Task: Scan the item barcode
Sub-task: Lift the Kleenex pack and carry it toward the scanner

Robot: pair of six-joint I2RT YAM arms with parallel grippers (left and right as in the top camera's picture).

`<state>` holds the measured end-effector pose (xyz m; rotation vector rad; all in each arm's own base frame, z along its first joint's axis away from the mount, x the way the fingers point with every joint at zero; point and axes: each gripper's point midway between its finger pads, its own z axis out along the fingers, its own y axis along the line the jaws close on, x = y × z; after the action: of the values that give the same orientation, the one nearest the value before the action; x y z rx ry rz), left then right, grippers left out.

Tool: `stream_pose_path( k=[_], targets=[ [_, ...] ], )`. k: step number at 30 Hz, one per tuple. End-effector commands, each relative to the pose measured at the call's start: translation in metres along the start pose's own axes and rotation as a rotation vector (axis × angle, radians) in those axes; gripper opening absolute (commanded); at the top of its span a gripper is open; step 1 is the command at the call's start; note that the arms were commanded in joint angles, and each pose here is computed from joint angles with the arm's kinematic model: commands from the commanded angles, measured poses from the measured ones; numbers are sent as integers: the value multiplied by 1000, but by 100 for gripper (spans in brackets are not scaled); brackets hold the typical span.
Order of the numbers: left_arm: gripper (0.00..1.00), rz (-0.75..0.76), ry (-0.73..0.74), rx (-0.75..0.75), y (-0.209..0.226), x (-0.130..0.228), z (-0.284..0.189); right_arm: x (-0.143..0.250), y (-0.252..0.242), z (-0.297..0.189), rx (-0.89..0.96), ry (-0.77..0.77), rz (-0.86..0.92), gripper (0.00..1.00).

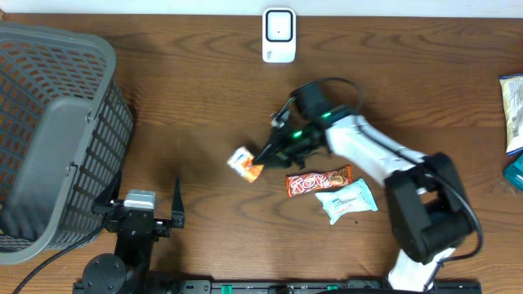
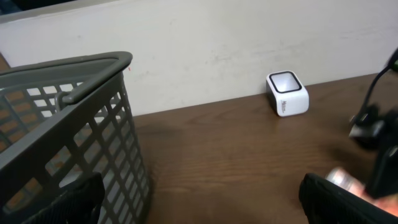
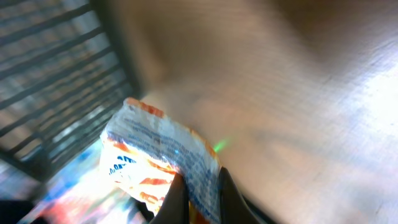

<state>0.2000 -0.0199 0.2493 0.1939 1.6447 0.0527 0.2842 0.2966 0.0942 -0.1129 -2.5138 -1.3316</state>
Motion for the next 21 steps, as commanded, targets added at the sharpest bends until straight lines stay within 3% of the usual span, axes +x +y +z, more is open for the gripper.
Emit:
stream_pose_path(
  k=[1, 6, 11, 21],
  targets=[
    [100, -5, -7, 4, -1, -2, -1, 24, 35, -35, -268, 125, -107, 1],
    [100, -5, -7, 4, -1, -2, -1, 16, 21, -55, -269, 94, -6, 1],
    [100, -5, -7, 4, -1, -2, -1, 24, 30, -66, -361, 118, -74, 1],
    [100, -5, -7, 4, -1, -2, -1, 23, 24, -74, -365, 107, -43, 1]
  ],
)
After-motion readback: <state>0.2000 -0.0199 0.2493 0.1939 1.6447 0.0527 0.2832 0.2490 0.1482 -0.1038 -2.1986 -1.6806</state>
